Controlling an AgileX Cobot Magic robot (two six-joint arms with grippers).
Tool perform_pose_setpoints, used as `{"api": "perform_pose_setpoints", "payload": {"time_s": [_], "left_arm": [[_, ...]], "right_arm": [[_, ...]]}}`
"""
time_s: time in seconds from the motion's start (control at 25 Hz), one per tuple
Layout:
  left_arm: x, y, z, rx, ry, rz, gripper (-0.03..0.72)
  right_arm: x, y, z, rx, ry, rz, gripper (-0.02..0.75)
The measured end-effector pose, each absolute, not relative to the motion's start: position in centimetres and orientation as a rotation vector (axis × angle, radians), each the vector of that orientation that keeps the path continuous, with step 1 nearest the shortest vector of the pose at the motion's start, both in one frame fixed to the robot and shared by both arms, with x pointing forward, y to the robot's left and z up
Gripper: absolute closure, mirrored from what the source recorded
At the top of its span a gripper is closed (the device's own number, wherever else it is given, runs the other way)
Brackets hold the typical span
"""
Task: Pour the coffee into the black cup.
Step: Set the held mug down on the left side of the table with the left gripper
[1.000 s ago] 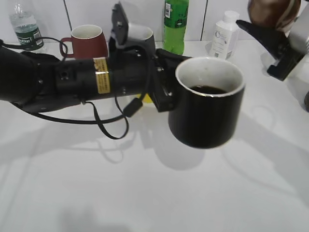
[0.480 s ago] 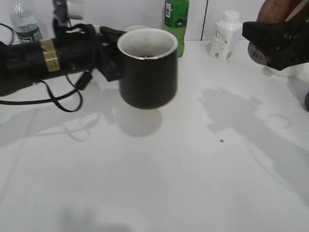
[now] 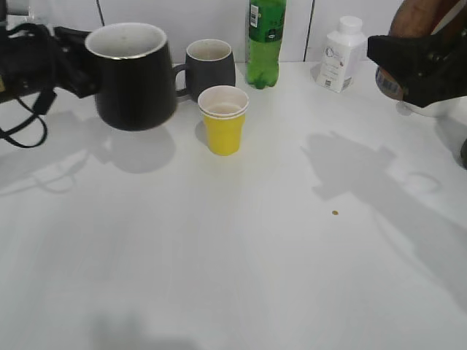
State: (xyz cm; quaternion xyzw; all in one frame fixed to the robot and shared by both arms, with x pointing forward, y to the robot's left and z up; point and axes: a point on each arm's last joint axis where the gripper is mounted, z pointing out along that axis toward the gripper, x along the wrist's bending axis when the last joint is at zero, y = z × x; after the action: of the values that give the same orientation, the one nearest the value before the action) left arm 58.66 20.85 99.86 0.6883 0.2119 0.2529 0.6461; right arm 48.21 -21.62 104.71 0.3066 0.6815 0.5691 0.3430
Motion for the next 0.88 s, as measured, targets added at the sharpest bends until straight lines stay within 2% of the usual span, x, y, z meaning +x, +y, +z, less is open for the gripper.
{"api": "perform_pose_setpoints", "payload": {"time_s": [0.36, 0.56, 0.88], "left_arm": [[60.0, 26.4, 99.8, 1.561, 0.597, 0.796, 0.655], [60.8, 27.5, 99.3, 1.509, 0.658, 0.887, 0.655], [62.2, 28.6, 95.8, 1.467, 0.768, 0.976, 0.655]], "right_arm": [[48.5, -21.6, 104.3, 0.814, 1.783, 1.474, 0.211], [48.5, -21.6, 104.3, 0.812, 1.781, 1.479, 0.211], [48.5, -21.5, 104.4, 0.816, 1.768, 1.495, 0.211]]}}
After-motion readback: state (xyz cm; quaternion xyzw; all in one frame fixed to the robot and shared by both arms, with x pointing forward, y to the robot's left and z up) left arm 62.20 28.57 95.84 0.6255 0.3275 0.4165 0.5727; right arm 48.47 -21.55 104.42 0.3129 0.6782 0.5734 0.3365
